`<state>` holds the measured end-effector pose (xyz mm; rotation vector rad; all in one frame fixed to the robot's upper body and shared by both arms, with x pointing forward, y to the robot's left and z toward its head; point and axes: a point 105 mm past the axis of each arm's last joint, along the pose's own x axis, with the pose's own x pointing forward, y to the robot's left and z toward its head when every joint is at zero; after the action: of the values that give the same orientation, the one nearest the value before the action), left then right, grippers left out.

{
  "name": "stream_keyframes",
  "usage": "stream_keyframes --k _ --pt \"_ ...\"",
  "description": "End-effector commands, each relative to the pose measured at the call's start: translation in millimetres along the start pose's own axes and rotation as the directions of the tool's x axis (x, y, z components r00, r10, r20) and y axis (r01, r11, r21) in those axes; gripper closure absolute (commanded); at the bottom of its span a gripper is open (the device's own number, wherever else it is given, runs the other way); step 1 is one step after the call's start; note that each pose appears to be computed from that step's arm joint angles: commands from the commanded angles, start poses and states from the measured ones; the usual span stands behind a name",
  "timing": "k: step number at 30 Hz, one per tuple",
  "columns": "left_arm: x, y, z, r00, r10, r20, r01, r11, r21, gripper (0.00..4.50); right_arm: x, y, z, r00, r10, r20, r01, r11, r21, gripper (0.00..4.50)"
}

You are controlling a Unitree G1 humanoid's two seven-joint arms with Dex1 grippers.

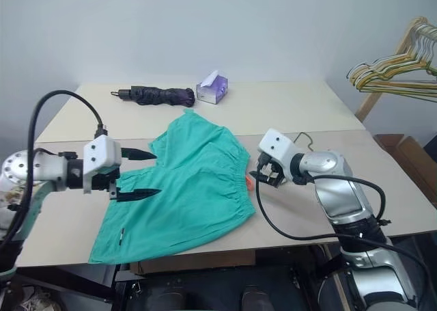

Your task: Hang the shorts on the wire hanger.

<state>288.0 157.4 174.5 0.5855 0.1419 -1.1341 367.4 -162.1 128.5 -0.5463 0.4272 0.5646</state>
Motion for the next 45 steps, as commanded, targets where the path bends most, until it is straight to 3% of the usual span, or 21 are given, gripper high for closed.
stream_keyframes --k 1,7,12,18,23,25,28,33,40,45 --pt "12.2 1.6 4.9 1.000 0.021 0.009 -0.021 1.000 0.021 0.03 10.2 -22.1 -14.7 0.983 -0.164 -0.083 0.173 0.977 0.125 0.00" --pt "24.1 2.8 13.7 0.998 0.009 0.062 -0.010 1.000 0.030 0.03 36.9 -27.6 -38.4 0.967 -0.208 -0.151 0.246 0.915 0.320 0.00" --pt "23.0 8.3 9.5 0.999 0.023 0.030 -0.025 0.998 0.049 0.03 39.1 -22.2 -60.9 0.953 -0.201 -0.225 0.255 0.935 0.246 0.00" --pt "19.7 5.9 7.0 1.000 0.023 0.021 -0.024 0.999 0.048 0.03 12.2 -15.2 -103.7 0.930 -0.171 -0.326 0.243 0.950 0.194 0.00" --pt "17.9 2.5 1.4 1.000 0.023 -0.001 -0.023 0.999 0.048 0.03 -22.6 -27.7 -120.2 0.910 -0.207 -0.360 0.285 0.942 0.179 0.00" --pt "18.1 3.3 2.2 1.000 0.026 0.000 -0.026 0.998 0.050 0.03 -34.5 -37.9 -119.2 0.899 -0.242 -0.365 0.315 0.936 0.155 0.00" --pt "18.1 5.0 4.3 1.000 0.031 0.006 -0.031 0.998 0.048 0.03 -42.3 -51.8 -94.1 0.917 -0.274 -0.291 0.340 0.916 0.212 0.00" --pt "18.2 7.2 17.1 0.996 0.040 0.082 -0.041 0.999 0.010 0.03 -26.2 -39.3 -48.9 0.979 -0.160 -0.128 0.197 0.906 0.374 0.00" --pt "15.9 -1.7 34.2 0.985 0.010 0.173 -0.005 1.000 -0.027 0.03 7.2 -24.8 -44.1 0.986 -0.118 -0.121 0.156 0.915 0.372 0.00" --pt "18.6 -10.9 39.6 0.980 -0.023 0.196 0.030 0.999 -0.030 0.03 21.1 -19.6 -66.4 0.975 -0.100 -0.200 0.175 0.898 0.405 0.00"
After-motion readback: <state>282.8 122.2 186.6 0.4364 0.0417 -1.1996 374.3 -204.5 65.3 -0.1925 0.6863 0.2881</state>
